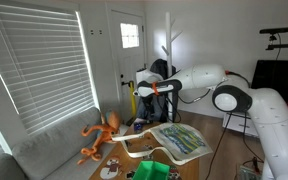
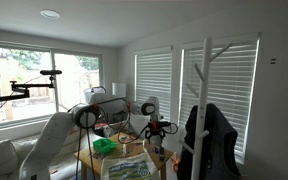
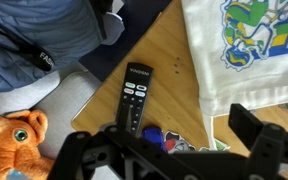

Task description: Pick up the blue toy car and put it in then green storage box

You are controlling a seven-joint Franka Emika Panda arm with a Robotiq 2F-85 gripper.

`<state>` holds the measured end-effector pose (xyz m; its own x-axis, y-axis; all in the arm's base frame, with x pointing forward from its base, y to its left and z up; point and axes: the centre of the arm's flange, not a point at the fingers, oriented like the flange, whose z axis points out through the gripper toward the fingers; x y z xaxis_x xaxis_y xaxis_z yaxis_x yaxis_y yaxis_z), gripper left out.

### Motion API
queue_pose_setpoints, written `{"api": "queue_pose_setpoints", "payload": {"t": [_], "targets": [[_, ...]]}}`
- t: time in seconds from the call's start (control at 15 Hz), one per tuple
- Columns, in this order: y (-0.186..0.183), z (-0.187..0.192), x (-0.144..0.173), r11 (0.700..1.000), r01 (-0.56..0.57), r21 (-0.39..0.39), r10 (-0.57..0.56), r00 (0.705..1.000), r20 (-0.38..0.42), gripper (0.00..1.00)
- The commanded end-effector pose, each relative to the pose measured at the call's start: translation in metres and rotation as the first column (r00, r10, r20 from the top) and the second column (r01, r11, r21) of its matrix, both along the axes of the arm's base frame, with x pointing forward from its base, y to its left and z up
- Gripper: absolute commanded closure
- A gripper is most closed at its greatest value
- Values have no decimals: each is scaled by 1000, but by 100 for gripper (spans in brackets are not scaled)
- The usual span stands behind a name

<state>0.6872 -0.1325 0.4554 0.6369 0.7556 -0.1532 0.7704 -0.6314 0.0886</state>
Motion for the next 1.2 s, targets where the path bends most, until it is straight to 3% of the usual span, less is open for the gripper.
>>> {"api": "queue_pose_setpoints", "payload": {"t": [0.0,0.07,0.13,0.33,0.6,0.87,1.13], "targets": [[7,-13,42,985,-174,-23,173,984,-39,0],[7,-8,41,977,-211,21,211,977,-13,0],[13,-21,21,991,-133,-3,133,991,-26,0],[15,-18,28,983,-184,4,184,983,-15,0],[24,-56,41,992,-124,30,124,992,-24,0],[43,-77,48,991,-133,8,132,991,37,0],[62,-74,57,985,-173,-10,173,981,92,3]]}}
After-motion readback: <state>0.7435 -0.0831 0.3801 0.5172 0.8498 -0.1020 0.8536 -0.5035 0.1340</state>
